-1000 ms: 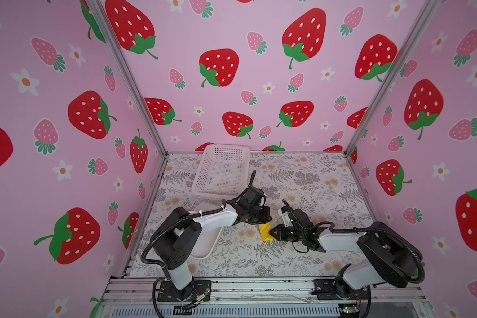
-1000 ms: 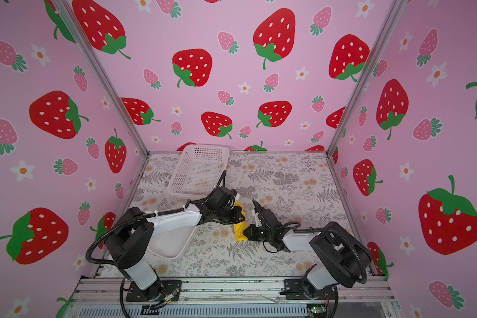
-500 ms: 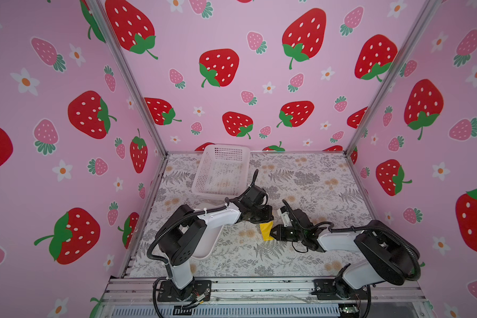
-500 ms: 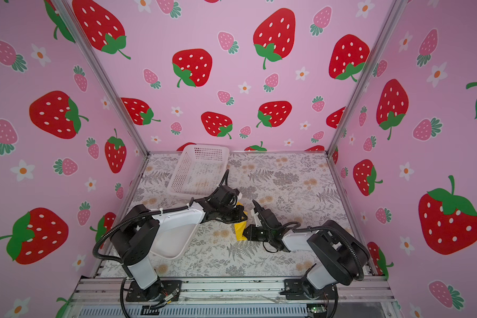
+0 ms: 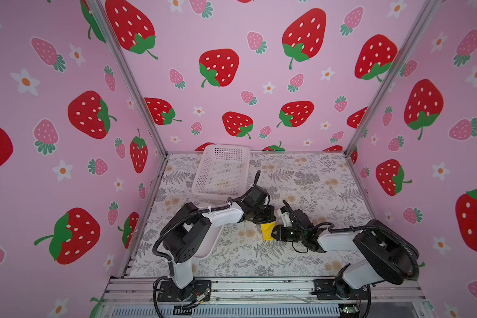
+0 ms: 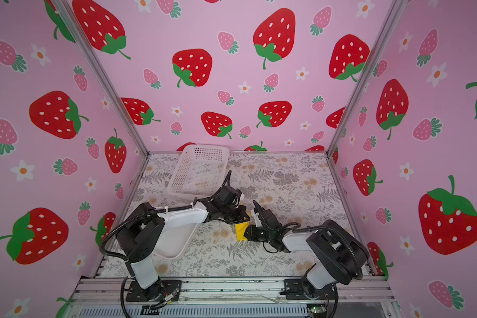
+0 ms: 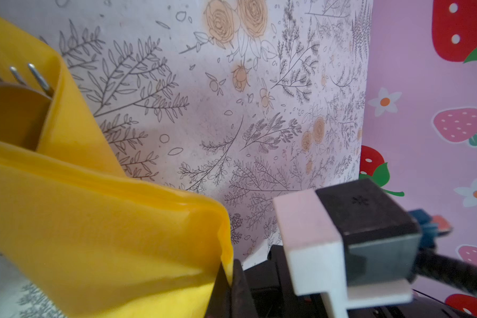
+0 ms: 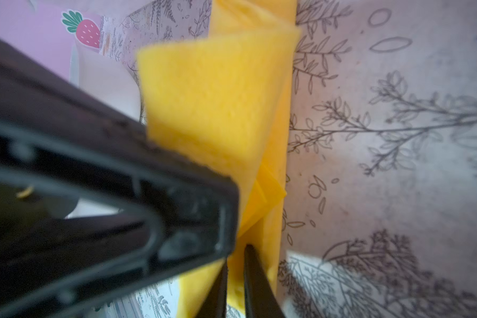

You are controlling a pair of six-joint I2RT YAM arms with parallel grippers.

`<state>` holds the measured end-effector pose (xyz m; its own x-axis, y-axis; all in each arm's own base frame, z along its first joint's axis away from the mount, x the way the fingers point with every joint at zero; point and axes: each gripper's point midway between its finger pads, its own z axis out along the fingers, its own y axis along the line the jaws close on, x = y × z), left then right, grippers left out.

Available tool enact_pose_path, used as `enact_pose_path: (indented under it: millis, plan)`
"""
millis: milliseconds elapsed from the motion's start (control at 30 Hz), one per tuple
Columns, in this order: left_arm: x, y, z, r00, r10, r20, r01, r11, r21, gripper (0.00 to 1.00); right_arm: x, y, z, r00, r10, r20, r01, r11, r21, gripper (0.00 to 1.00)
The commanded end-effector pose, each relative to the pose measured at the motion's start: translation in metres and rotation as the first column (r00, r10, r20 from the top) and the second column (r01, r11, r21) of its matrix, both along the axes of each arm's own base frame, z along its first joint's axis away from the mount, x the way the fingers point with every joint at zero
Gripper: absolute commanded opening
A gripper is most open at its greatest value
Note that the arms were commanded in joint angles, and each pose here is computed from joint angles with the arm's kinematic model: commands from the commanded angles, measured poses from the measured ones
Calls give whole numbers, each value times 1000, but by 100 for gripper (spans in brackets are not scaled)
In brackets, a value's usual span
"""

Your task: Place the utensils on the paper napkin and roll it up

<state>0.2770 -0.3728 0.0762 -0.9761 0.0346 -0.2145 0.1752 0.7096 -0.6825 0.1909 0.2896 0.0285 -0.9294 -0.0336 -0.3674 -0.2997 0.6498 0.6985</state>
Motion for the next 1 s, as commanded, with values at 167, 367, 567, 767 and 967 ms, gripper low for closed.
enact_pose_path:
  millis: [167,367,567,767,967]
  plan:
    - [6,-20,18,999,-29,18,31,996,-80,0,-10,-13,-20,999,-12,-50,9,998,-56,16]
    - [5,-18,15,1000,-26,9,26,997,-71,0,-8,-12,-18,999,-12,-45,10,999,-48,16]
    - [3,-16,7,1000,-24,-7,23,998,-56,0,-6,-8,-13,999,-8,-38,7,1000,-27,16]
    - [3,-14,2,1000,-24,-13,24,999,-41,0,-1,-9,0,999,-34,0,34,999,-12,17]
    - [3,-15,-1,1000,-27,-16,26,999,-33,0,3,-20,8,996,-85,21,85,996,1,18]
